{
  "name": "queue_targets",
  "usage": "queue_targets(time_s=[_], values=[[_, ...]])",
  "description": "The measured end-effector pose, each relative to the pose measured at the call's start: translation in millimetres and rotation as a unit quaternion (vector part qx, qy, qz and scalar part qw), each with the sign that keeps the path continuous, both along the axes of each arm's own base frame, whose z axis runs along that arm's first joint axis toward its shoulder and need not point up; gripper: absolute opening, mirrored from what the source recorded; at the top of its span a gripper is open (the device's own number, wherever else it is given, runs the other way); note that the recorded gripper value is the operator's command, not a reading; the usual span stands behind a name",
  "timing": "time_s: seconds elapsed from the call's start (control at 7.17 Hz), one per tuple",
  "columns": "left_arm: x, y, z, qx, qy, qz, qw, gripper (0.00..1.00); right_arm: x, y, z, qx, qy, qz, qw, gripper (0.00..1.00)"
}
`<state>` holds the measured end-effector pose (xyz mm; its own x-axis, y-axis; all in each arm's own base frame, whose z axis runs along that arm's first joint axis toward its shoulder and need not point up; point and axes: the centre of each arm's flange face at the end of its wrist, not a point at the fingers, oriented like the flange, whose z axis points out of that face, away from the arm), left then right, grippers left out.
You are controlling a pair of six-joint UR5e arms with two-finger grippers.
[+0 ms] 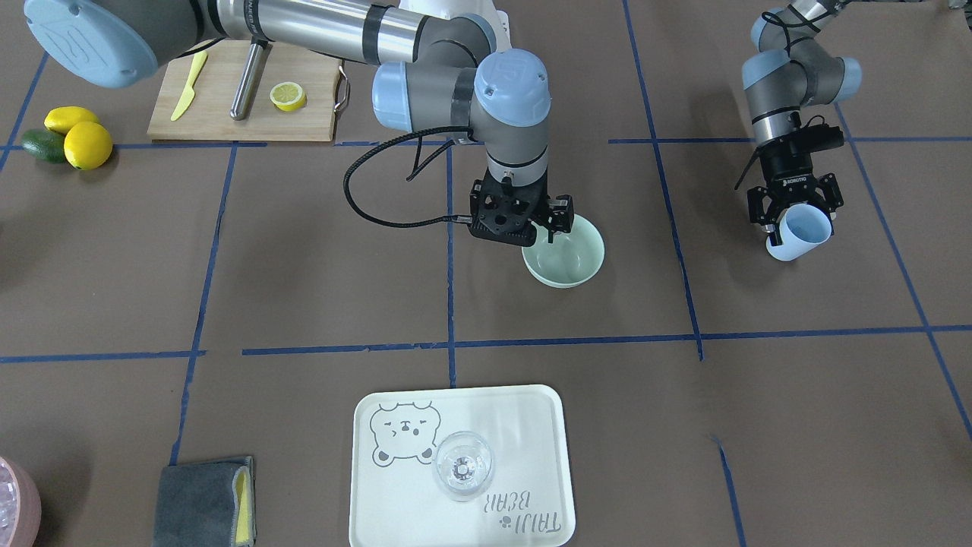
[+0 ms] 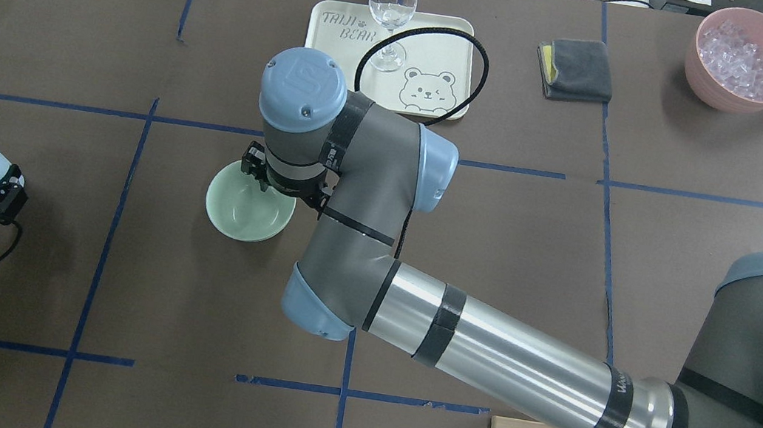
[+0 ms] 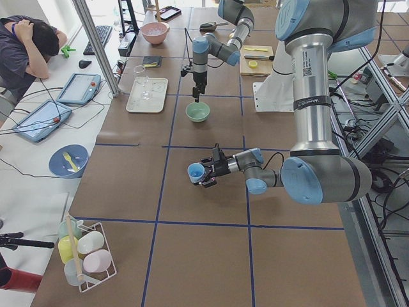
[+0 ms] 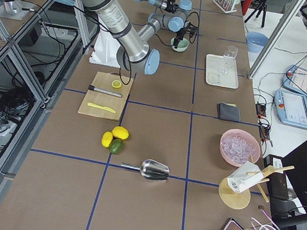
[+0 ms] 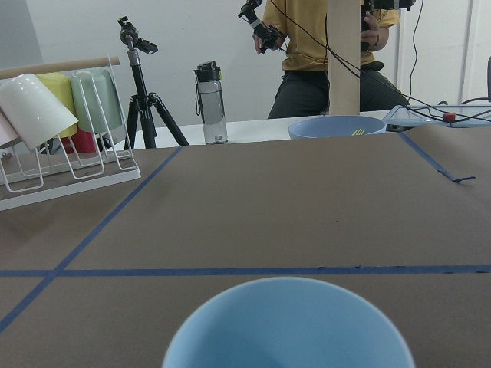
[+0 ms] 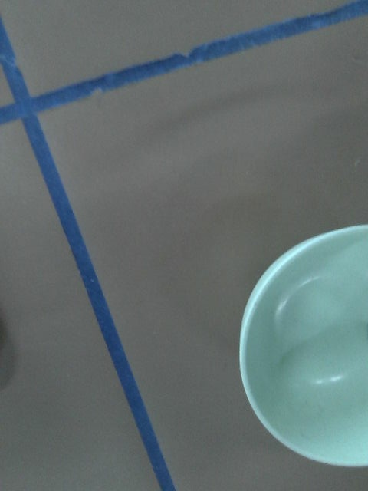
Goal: Pour ice into bowl
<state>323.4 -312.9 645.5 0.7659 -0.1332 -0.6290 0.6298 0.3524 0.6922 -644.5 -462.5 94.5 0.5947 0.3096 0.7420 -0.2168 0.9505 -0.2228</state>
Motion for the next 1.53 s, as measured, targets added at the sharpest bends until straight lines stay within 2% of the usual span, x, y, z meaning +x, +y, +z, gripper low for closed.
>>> queue_targets(time_s=[0.28,0.42,0.56,0.84,1.12,1.53], values=[[2,-4,-1,0.001,0.000,-0.003,1.0000,0.94,52,-11,32,0.018,0.034,-0.014,0.9992,1.00],[3,-4,-1,0.001,-0.001,-0.003,1.0000,0.88,73,-16,47,0.026,0.046,-0.019,0.9984,1.00],[3,-4,-1,0.000,-0.002,-0.003,1.0000,0.73,85,-19,53,0.030,0.052,-0.021,0.9980,1.00],[8,-6,-3,0.000,0.001,-0.001,1.0000,0.00,96,-25,56,0.033,0.056,-0.018,0.9978,1.00],[10,-10,-7,0.001,-0.004,0.001,1.0000,0.00,107,-29,62,0.035,0.056,-0.015,0.9977,1.00],[-3,-28,-75,0.048,-0.029,0.030,0.9980,0.00,166,-13,111,0.071,0.051,-0.034,0.9956,1.00]])
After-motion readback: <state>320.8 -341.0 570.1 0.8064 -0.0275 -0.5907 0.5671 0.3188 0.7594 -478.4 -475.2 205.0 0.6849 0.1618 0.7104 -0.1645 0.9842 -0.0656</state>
